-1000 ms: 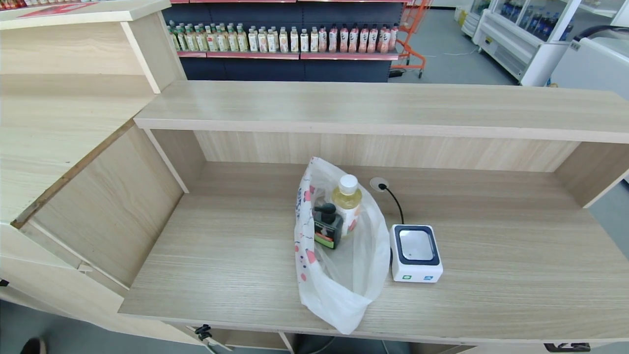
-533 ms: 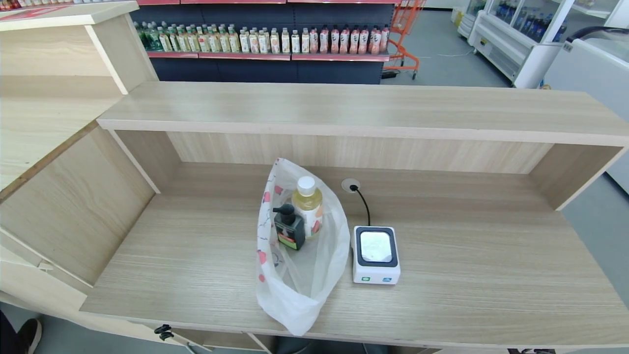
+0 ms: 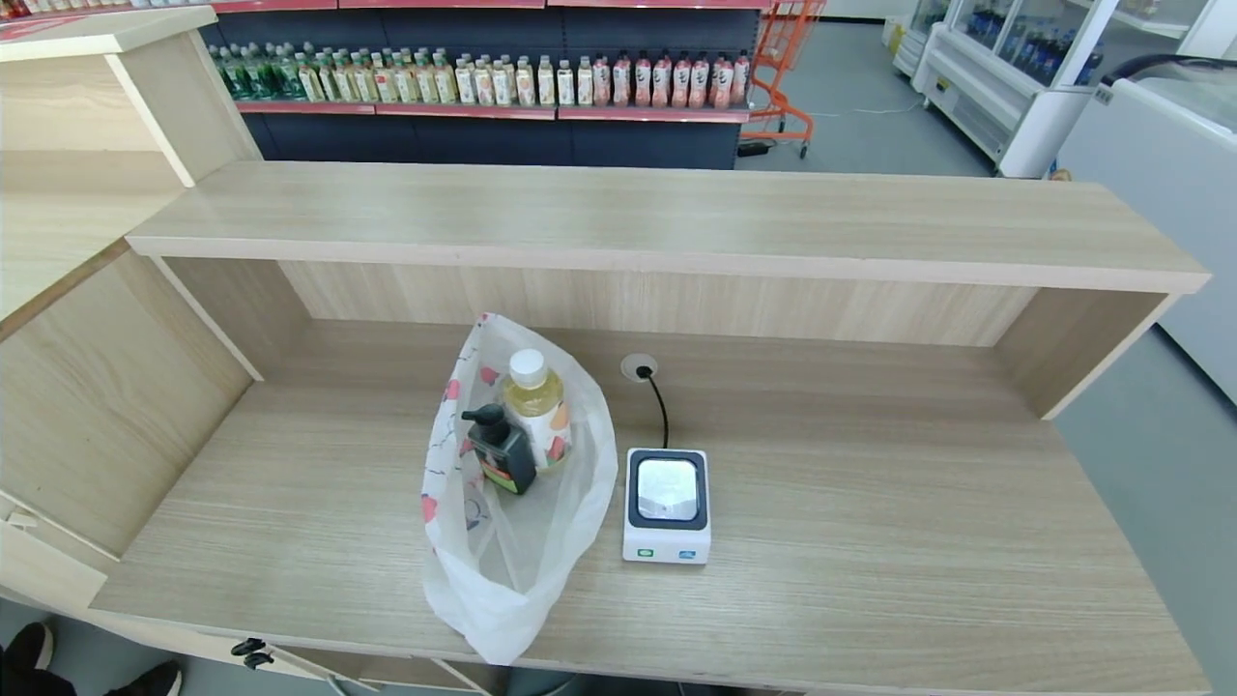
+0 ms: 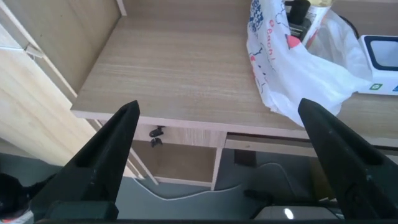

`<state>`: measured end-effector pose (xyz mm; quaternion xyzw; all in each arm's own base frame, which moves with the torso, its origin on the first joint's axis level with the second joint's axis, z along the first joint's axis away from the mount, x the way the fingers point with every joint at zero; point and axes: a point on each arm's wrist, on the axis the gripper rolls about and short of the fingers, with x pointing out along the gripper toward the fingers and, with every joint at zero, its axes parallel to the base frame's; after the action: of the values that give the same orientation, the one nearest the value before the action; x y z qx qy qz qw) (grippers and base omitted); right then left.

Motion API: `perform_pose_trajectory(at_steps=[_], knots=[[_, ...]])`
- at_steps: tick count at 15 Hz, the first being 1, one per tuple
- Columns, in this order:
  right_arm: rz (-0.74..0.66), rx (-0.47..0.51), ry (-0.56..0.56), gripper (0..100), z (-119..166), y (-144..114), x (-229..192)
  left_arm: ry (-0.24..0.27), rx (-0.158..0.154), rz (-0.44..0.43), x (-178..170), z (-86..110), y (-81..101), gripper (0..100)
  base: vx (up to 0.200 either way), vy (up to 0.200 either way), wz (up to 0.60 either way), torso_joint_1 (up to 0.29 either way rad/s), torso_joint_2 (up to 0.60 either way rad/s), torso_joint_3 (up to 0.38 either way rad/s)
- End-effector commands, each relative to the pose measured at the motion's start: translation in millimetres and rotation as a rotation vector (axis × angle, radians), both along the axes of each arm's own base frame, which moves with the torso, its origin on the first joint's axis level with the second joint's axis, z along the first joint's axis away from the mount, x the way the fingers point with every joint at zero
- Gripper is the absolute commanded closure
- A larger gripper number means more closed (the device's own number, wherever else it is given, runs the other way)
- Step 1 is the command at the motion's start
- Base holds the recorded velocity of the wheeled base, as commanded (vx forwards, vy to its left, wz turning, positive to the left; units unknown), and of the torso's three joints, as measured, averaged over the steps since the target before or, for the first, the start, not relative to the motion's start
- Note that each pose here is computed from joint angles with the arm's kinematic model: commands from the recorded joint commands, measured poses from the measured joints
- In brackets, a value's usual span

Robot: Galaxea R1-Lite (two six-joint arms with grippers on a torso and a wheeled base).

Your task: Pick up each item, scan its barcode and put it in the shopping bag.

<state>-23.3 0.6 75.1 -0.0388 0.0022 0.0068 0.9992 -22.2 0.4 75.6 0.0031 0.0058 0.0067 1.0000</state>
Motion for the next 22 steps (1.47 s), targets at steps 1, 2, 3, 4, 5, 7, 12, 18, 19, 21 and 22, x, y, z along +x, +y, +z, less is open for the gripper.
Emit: perform_pose_trajectory(at_steps=[1,2,3,4,5,7,12,18,19,21,22], knots=[[0.002,-0.001,0.004,0,0.0,0.0,0.3,0.013,0.002,0.0,1.1,0.5,0.0,0,0.2,0.0,0.0,-0.022,0.0,0.007],[0.003,-0.002,0.004,0,0.0,-0.1,0.3,0.005,0.001,0.0,0.5,0.3,0.0,0,0.2,0.0,0.0,-0.007,-0.01,0.002],[0.002,0.003,0.003,0,0.2,0.0,0.3,-0.01,-0.002,0.003,-0.7,-0.1,0.0,0,0.2,0.0,0.0,0.007,0.01,-0.002],[0.002,0.004,0.003,0,0.2,0.0,0.3,-0.01,-0.002,0.003,-0.7,-0.1,0.0,0,0.0,0.0,0.0,0.0,0.0,0.0],[0.003,0.003,0.004,100,0.0,0.0,0.3,-0.01,-0.002,0.003,-0.7,-0.1,0.0,0,0.0,0.0,0.0,0.0,0.0,0.0],[0.003,-0.004,0.004,100,0.0,-0.1,0.3,-0.01,-0.002,0.003,-0.7,-0.1,0.0,0,0.0,0.0,0.0,0.0,0.0,0.0],[0.002,0.006,0.004,100,0.0,0.0,0.3,-0.01,-0.002,0.003,-0.7,-0.1,0.0,0,0.0,0.0,0.0,0.0,0.0,0.0],[0.002,0.004,0.004,100,0.0,0.0,0.3,-0.01,-0.002,0.003,-0.7,-0.1,0.0,0,0.0,0.0,0.0,0.0,0.0,0.0],[0.002,0.004,0.004,100,0.0,0.0,0.3,-0.01,-0.002,0.003,-0.7,-0.1,0.0,0,0.0,0.0,0.0,0.0,0.0,0.0],[0.002,0.003,0.004,100,0.0,0.0,0.3,-0.01,-0.002,0.003,-0.7,-0.1,0.0,0,0.0,0.0,0.0,0.0,0.0,0.0],[0.002,0.003,0.004,100,0.0,0.0,0.3,-0.01,-0.002,0.003,-0.7,-0.1,0.0,0,0.0,0.0,0.0,0.0,0.0,0.0]])
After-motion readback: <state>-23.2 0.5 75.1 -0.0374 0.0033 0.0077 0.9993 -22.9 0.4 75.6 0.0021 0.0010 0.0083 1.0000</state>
